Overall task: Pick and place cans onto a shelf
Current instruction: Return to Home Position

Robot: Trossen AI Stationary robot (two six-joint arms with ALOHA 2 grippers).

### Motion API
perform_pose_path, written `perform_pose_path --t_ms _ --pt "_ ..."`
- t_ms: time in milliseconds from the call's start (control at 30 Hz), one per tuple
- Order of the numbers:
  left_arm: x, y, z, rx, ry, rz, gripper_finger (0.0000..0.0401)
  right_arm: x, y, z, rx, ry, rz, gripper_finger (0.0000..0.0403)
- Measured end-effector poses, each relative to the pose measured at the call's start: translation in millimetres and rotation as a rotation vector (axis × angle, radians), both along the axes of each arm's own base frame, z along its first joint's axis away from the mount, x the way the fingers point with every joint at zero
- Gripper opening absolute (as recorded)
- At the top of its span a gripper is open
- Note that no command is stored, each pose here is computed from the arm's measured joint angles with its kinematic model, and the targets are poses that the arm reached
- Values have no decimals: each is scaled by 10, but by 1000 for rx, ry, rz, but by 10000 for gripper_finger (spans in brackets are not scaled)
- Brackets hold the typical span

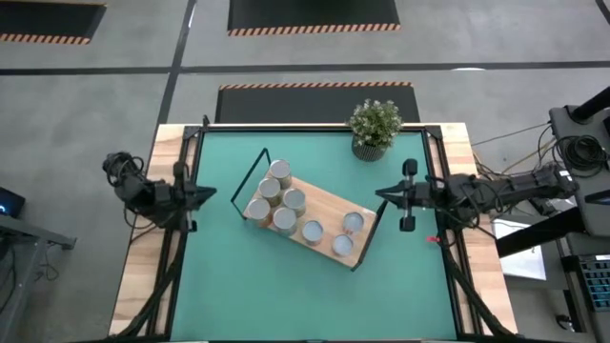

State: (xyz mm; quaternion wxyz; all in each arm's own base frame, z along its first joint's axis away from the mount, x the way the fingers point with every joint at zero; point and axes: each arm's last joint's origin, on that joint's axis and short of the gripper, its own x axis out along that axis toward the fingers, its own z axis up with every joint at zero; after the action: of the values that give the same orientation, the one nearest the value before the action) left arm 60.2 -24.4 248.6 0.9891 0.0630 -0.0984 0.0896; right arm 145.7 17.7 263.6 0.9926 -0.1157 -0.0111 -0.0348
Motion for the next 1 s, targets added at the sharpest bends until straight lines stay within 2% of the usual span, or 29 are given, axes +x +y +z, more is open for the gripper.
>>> perform_pose_path --t_ms 300,533,667,800,867,1000 --pt "53 55 -80 14 23 126 0 -278 -135 -184 31 -95 -49 9" --pt "148 82 -303 23 74 226 0 -440 -164 -340 26 -158 -64 9" --pt "175 84 -380 -22 75 234 0 -554 -175 -336 8 -159 -76 9" --pt "204 68 -485 -9 101 233 0 -679 -183 -311 -4 -183 -78 9" --pt "216 62 -530 -9 113 231 0 -651 -182 -403 -38 -121 -80 9" --pt "222 61 -555 -39 108 228 0 -598 -179 -472 -89 -94 -84 9"
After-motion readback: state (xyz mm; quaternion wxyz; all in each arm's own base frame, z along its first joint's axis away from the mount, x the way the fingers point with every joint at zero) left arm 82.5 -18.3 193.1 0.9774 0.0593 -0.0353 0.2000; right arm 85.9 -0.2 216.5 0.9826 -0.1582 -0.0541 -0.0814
